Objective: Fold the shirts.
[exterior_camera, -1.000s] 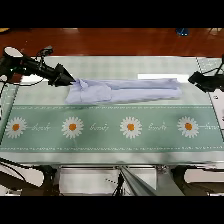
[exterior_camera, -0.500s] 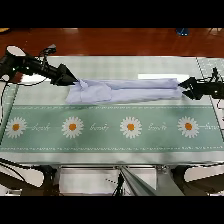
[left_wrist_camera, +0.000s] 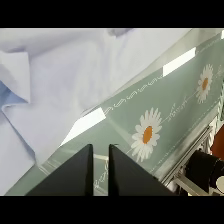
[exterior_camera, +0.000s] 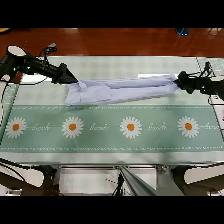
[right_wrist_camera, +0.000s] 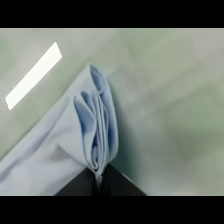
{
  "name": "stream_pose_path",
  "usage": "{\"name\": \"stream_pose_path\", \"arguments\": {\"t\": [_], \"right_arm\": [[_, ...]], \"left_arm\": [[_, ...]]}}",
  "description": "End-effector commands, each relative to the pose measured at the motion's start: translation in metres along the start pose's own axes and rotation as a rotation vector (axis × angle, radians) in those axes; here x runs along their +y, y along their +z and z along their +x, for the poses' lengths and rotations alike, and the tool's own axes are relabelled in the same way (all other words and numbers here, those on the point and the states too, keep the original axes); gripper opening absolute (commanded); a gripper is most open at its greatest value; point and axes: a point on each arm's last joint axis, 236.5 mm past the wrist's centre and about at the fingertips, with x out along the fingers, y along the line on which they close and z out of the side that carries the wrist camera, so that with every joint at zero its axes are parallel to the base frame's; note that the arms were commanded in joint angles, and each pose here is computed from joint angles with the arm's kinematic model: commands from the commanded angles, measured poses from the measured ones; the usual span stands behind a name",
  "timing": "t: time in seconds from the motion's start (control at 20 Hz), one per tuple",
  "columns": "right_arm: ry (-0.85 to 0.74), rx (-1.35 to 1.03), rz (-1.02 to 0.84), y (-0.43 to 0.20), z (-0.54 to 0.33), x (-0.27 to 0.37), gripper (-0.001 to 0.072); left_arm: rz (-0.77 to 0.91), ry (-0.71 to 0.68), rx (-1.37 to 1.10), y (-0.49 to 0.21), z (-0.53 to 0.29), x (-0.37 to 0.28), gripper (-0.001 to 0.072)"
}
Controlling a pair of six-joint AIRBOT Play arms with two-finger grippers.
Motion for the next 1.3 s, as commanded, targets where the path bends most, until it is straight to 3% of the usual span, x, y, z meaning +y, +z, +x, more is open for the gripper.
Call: {"name": "stream_pose_path", "arguments": {"t": [0.0,0.15,0.3,0.5,1.05,1.25], "right_arm": [[0.065,-0.06,-0.156,0.015,-0.038,0.045,0.0036],[0.155,-0.095,-0.274,0.016,-0.097,0.102,0.0035],[0.229,-0.133,-0.386,0.003,-0.161,0.154,0.0035],[0.186,-0.203,-0.483,-0.021,-0.225,0.191,0.0035],[0.089,-0.18,-0.545,-0.094,-0.303,0.204,0.0035],[0.093,-0.221,-0.538,-0.099,-0.324,0.206,0.0035]], "left_arm": [[-0.006,-0.093,-0.037,0.009,-0.001,-0.023,0.003],[0.022,-0.222,-0.069,0.018,0.004,-0.062,0.0028],[0.055,-0.21,-0.082,0.022,0.035,-0.084,0.0028],[0.105,-0.202,-0.077,0.015,0.095,-0.134,0.0028],[0.245,-0.232,0.063,-0.073,0.213,-0.23,0.0028],[0.161,-0.28,0.161,-0.116,0.264,-0.244,0.0028]]}}
